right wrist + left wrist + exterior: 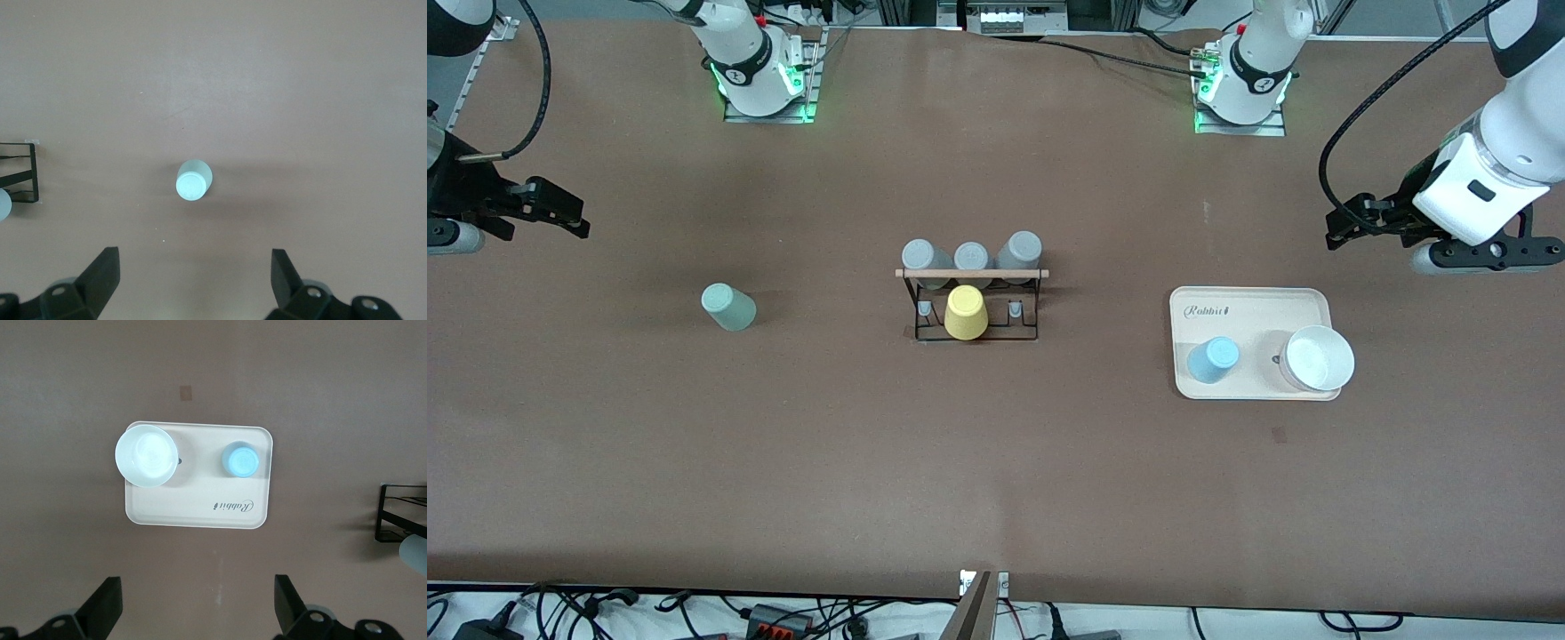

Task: Hang scattered cups on rack with three cups
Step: 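Move the left gripper toward the light blue cup on the tray, then lower the left gripper and grasp the light blue cup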

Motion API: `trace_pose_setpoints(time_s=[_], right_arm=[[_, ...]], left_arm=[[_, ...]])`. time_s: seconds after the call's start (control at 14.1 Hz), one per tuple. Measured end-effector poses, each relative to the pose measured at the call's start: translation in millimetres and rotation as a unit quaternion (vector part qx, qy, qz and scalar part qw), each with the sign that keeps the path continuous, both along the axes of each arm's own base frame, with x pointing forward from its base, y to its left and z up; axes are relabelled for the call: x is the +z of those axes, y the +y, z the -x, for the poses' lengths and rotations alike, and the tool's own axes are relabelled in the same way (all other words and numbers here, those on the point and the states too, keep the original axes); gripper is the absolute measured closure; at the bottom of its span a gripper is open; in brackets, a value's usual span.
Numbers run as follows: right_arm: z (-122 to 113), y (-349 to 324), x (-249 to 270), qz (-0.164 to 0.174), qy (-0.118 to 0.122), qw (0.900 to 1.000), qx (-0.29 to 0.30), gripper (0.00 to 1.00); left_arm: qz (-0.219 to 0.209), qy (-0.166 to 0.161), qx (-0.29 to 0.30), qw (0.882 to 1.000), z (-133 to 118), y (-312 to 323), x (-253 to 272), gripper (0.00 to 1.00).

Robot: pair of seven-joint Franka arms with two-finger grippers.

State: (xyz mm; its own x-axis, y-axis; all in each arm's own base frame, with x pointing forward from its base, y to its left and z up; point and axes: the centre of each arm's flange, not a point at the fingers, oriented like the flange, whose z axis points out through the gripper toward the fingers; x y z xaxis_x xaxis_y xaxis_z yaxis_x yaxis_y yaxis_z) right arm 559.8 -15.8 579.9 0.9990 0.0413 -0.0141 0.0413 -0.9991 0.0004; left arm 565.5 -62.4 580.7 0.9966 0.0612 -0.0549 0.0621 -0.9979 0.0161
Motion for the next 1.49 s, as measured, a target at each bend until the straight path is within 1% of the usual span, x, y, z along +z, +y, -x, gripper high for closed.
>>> trace_pose_setpoints(time_s=[0.71,0.85,1.0,1.14,1.35,1.49], right_arm=[[0,0,0,0.0,0.0,1.0,0.0,0.0],[0,0,0,0.0,0.001,1.0,0.0,0.0],[0,0,-1,0.0,0.001,1.0,0.0,0.0],[0,0,-1,0.0,0.001,1.0,0.0,0.0],[0,0,-1,0.0,0.002,1.0,0.0,0.0],[0,0,-1,0.0,0.001,1.0,0.0,0.0]], left_arm=[[0.0,0.0,0.001,1.0,-2,1,-3,0.0],[0.001,0.004,0.001,1.0,-6,1,-10,0.0],[0.004,-0.003,0.0,1.0,-16,0,-21,0.0],[0.008,0.004,0.001,1.0,-32,0,-50,0.0],[0.024,0.023,0.003,0.999,-66,-4,-130,0.0],[0.03,0.043,-0.007,0.999,-77,-20,-180,0.0]])
